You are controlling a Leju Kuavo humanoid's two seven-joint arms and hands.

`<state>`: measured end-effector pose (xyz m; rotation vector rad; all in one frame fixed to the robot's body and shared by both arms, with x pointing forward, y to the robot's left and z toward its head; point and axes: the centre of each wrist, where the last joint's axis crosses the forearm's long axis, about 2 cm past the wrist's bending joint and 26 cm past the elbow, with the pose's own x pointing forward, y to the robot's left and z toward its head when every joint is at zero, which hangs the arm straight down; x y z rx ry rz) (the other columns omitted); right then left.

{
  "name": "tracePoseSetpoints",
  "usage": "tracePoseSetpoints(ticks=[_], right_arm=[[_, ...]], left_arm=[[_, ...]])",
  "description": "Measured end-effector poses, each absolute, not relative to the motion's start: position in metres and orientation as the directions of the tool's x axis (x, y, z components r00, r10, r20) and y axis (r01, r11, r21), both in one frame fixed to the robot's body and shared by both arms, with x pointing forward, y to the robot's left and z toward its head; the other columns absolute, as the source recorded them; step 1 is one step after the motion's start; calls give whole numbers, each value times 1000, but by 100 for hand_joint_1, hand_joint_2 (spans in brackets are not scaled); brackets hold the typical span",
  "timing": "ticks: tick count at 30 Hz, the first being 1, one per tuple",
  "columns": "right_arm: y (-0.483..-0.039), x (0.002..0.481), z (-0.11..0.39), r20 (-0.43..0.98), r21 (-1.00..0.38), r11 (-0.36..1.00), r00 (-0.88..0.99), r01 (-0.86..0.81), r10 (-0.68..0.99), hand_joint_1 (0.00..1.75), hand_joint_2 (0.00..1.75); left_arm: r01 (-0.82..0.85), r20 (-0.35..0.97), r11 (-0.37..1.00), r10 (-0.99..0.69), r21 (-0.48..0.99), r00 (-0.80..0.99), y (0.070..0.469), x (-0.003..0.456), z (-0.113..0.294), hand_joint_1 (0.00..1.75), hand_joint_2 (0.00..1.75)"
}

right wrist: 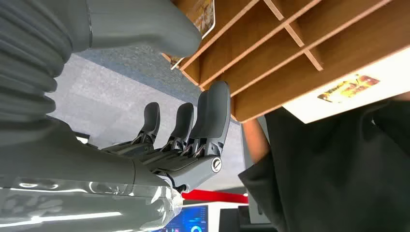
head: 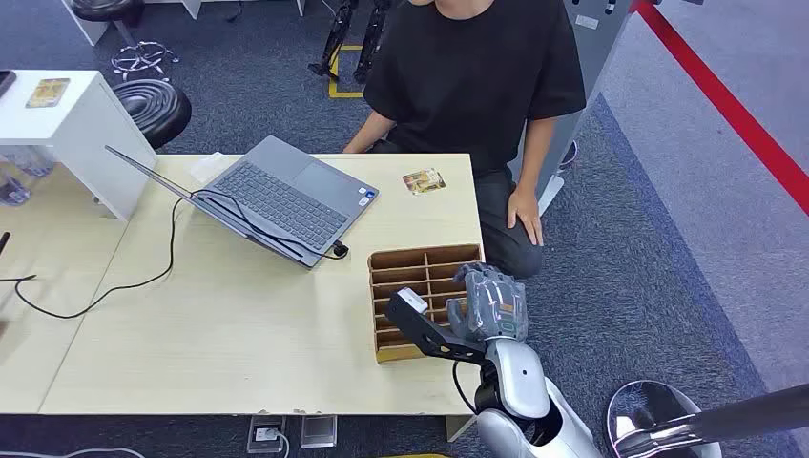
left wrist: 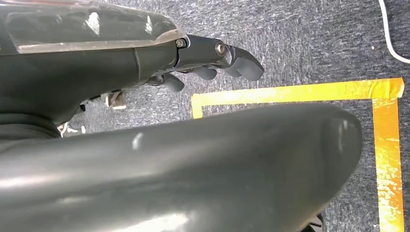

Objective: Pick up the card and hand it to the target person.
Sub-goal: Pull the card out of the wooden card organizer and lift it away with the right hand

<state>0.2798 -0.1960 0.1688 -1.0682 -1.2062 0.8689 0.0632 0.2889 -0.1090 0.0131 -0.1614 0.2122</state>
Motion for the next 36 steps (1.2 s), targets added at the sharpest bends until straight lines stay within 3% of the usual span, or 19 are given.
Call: tracePoseSetpoints(ticks=[7, 36], right_arm=[[-197, 281, 165, 285, -958, 287, 183, 15, 941, 86, 175], [-200, 280, 150, 268, -959, 282, 214, -35, 939, 93, 175]], left_arm=[[-209, 160, 978, 207, -5, 965, 289, 63, -109, 0, 0], [-193, 161, 981, 192, -12, 968, 289, 63, -109, 0, 0]])
